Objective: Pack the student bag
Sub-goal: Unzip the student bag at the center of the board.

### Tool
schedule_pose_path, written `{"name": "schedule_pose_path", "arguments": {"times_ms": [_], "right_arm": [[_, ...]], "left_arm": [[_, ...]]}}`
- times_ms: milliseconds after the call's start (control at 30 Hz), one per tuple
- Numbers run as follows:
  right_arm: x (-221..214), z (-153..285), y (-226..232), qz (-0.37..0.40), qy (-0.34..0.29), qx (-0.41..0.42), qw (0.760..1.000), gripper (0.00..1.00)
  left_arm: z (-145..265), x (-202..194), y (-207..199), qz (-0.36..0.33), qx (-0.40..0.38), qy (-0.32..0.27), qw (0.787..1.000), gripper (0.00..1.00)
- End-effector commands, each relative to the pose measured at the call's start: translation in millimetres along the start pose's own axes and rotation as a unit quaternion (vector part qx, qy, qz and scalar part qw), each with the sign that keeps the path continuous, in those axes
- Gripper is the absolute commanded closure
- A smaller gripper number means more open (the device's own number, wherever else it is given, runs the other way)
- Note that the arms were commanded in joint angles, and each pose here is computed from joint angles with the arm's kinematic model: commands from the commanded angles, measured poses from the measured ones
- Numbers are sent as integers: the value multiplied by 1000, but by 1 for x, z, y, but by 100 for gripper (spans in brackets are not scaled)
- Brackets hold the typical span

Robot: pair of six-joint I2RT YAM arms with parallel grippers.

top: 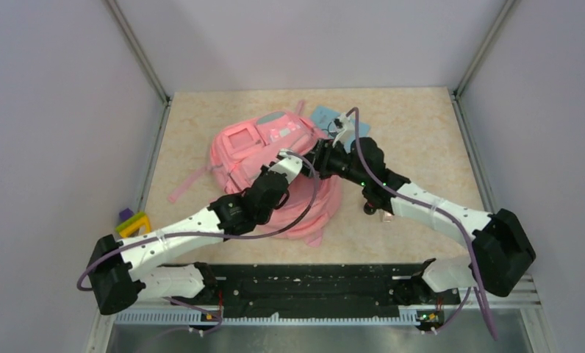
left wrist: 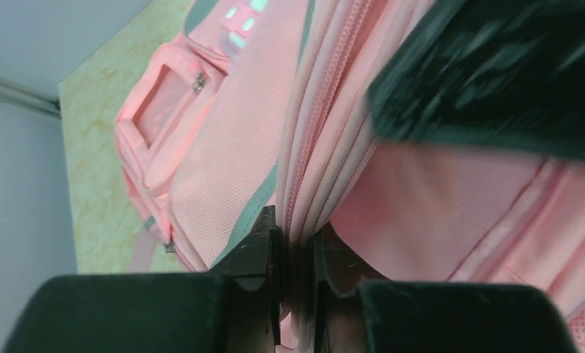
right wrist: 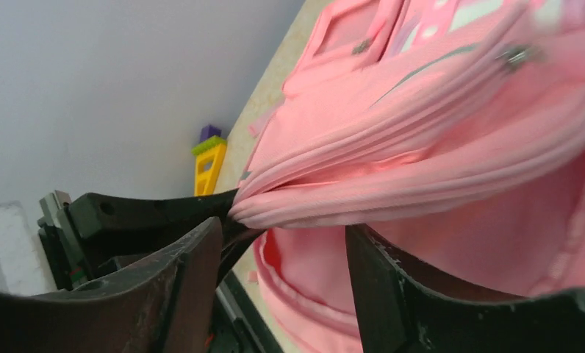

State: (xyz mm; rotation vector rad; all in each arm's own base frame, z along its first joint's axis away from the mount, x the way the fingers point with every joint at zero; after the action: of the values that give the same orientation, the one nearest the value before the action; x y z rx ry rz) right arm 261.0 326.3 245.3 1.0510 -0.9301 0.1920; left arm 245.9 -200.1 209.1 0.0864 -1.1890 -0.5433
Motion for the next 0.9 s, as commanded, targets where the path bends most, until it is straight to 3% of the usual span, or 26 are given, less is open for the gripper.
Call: {"name": "schedule_pose_path", "arguments": {"times_ms": [0, 200, 333, 633, 867], "right_arm": [[72, 28, 0, 74, -72, -7, 995, 31], [107, 52, -99, 127, -54, -160, 977, 20], [115, 49, -168, 156, 20, -227, 961, 19], [118, 5, -279, 212, 140, -242, 936, 22], [130, -28, -326, 259, 161, -239, 922, 20]], "left_arm": [[15, 28, 62, 62, 125, -6, 990, 100], [45, 39, 113, 115, 148, 0, 982, 100], [61, 34, 151, 128, 196, 6, 972, 100], [58, 21, 187, 109, 273, 43, 955, 100], [30, 15, 194, 158, 237, 67, 956, 100]]}}
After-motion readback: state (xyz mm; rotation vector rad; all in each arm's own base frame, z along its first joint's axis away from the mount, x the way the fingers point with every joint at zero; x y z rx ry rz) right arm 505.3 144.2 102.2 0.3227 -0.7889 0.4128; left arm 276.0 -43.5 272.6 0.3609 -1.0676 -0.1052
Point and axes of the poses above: each gripper's point midway between its finger pads, its own z axis back along the fingers, its own y axis along the line the jaws close on, x = y × z, the point moved 3 cm from there along z, back along the fingers, and after that the axes turned 2 degrees about z, right-handed, at the moved point
